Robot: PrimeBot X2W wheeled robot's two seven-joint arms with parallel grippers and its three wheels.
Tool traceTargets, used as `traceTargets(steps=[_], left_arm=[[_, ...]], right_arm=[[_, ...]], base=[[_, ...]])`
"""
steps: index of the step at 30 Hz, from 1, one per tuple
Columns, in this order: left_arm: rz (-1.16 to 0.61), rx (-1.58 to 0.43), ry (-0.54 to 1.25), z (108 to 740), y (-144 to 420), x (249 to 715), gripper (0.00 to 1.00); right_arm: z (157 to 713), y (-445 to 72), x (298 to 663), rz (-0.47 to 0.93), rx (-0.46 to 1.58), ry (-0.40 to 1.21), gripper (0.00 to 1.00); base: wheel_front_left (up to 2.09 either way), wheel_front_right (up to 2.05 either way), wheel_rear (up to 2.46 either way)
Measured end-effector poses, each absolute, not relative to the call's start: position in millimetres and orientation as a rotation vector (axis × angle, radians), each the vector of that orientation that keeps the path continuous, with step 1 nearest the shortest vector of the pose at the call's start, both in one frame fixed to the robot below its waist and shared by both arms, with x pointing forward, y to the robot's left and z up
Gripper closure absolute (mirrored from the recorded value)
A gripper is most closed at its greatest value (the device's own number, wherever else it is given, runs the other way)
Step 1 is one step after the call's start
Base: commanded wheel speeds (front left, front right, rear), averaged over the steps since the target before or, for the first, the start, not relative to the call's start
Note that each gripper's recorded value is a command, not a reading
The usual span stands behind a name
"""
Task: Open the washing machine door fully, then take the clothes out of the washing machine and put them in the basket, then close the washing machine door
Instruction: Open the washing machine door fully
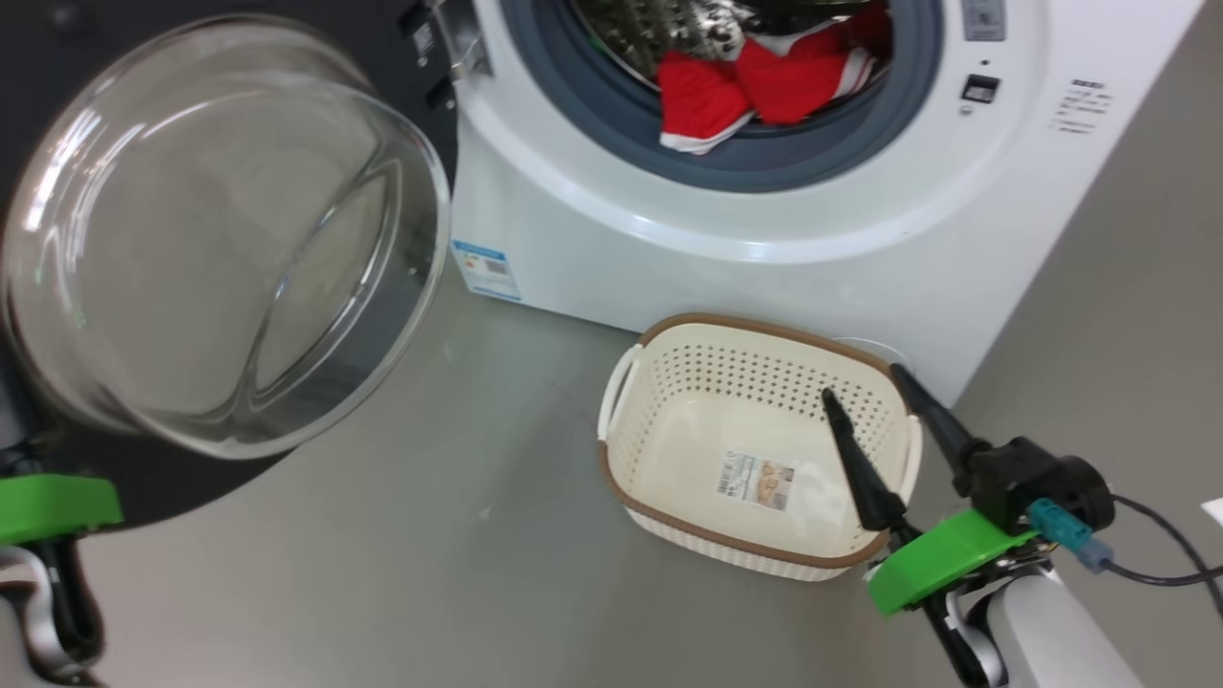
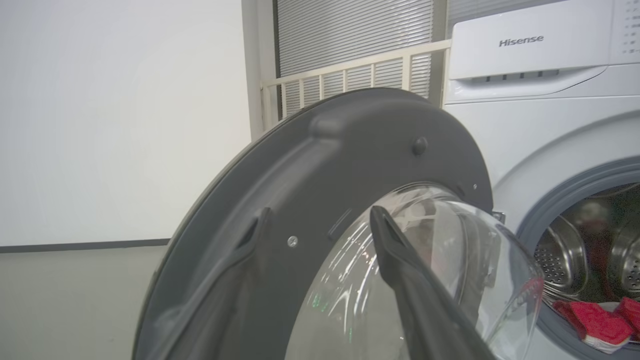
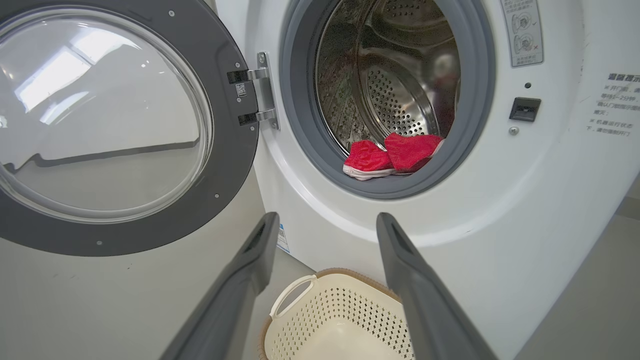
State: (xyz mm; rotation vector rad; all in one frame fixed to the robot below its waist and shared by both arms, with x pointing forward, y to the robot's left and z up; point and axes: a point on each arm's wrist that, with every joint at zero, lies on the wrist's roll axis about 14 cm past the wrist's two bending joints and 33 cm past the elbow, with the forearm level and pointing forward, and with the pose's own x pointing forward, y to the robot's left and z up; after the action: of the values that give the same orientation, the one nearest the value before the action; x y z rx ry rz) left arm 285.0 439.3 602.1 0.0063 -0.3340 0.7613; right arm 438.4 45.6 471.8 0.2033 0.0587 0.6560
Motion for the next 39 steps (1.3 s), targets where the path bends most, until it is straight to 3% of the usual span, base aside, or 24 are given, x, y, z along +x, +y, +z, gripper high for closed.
traceTargets(steps=[9, 19, 39], left_arm=[[0.472, -0.049, -0.471, 635.6, 361.5, 336.8, 0.0], [0.213, -0.197, -0.388, 606.2, 283.6, 380.6, 0.0], [0.008, -0.244, -0.205, 546.1, 213.6, 380.9, 0.0]], right_arm=[[492.7, -15.2, 456.9, 0.476, 0.208, -0.015, 0.0], [510.6, -73.7, 455.6, 0.327, 0.189, -0.076, 0.0], [527.7, -164.3, 396.2, 0.105, 0.127, -0.138, 0.0]], base=[[0.0, 0.0, 0.0], [0.0, 0.0, 0.0], [0.0, 0.0, 0.0]])
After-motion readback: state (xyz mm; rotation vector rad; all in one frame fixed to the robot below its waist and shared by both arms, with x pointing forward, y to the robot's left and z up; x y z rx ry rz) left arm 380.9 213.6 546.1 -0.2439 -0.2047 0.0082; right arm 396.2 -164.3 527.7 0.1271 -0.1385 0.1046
